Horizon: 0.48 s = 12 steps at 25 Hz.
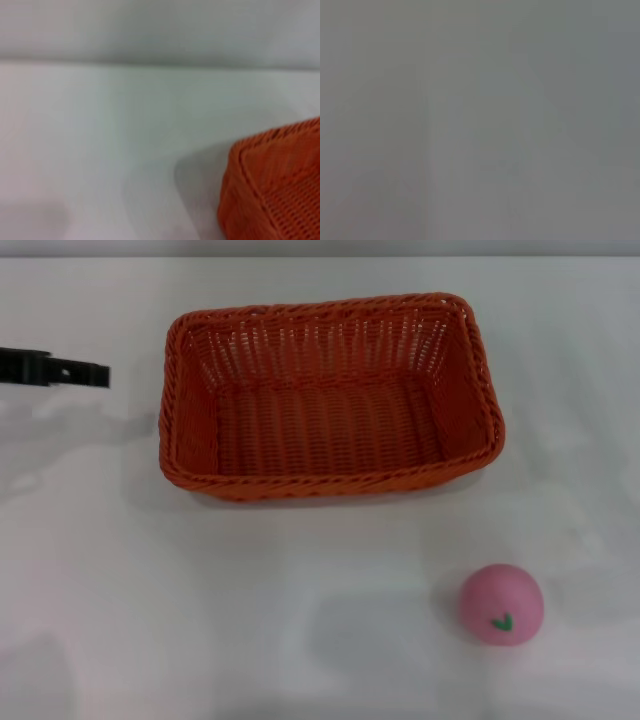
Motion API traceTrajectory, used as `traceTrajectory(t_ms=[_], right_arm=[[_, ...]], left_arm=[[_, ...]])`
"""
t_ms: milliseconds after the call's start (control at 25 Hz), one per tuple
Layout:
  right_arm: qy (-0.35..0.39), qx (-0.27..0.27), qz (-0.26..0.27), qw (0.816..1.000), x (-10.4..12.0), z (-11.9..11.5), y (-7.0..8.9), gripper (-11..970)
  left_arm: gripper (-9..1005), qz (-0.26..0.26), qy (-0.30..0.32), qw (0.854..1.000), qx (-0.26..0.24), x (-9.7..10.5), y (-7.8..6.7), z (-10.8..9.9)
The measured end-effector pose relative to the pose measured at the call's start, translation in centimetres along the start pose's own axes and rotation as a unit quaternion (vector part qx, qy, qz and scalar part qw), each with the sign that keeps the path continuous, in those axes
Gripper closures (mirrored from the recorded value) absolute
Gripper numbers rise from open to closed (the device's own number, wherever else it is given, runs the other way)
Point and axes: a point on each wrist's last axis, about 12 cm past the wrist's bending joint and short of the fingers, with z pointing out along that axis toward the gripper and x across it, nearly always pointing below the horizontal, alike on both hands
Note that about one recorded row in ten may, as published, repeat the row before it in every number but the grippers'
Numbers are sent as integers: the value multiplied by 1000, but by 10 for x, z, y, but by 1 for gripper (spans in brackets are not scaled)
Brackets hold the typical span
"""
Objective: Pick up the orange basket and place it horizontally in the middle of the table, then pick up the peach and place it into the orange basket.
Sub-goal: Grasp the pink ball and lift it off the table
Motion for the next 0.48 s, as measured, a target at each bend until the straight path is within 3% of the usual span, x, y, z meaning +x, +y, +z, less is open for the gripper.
traceTrajectory(t_ms=[120, 280, 440, 480], right_arm=[[8, -6, 5, 1000, -9, -4, -16, 299], [42, -35, 8, 998, -28, -3, -42, 300], [87, -71, 14, 994, -62, 4, -68, 300], [117, -90, 14, 989, -80, 12, -76, 300]], left_arm=[[195, 46, -72, 996, 20, 13, 7, -12], [195, 102, -181, 978, 30, 34, 15, -33], [195, 139, -293, 946, 18, 64, 25, -52], [195, 146, -322, 935, 11, 74, 28, -55]])
